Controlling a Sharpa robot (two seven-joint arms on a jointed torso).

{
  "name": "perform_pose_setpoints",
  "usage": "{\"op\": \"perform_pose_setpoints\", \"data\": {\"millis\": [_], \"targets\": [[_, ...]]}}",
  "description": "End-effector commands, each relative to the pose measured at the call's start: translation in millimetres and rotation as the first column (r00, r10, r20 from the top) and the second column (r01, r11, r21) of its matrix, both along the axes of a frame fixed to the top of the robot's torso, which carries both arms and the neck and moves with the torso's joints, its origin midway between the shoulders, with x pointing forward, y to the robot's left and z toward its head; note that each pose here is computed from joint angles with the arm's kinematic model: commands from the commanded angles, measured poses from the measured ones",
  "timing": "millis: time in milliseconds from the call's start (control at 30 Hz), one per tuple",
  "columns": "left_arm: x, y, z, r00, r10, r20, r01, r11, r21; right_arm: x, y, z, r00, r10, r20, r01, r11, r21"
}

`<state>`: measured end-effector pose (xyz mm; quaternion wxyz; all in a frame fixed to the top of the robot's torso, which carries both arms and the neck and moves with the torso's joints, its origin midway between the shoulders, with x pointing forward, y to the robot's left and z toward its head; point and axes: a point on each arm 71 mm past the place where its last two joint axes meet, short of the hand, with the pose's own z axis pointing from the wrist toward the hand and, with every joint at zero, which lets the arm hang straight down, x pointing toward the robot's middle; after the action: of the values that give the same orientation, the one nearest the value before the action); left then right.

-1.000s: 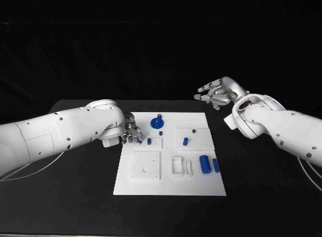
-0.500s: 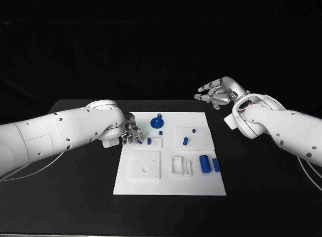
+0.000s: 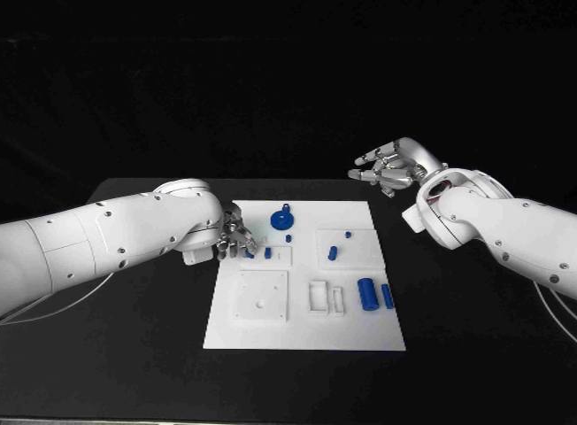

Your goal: Assemble the parts on the task board

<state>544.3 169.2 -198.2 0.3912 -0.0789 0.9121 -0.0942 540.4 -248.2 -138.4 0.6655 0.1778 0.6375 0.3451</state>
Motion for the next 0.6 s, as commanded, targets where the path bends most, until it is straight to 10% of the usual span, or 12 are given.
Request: {"op": "perform_pose_setpoints", "data": {"millis": [33, 600], "targets": [[-2.3, 0.2, -4.0, 1.000, -0.011, -0.027, 0.012, 1.000, 0.012, -0.6, 1.6, 0.2, 1.000, 0.015, 0.007, -0.015, 1.000, -0.012], [-2.1, -0.2, -4.7, 0.999, -0.016, -0.032, 0.017, 1.000, 0.025, -2.9, 5.6, -0.2, 1.000, 0.027, 0.004, -0.027, 1.000, -0.005]]}}
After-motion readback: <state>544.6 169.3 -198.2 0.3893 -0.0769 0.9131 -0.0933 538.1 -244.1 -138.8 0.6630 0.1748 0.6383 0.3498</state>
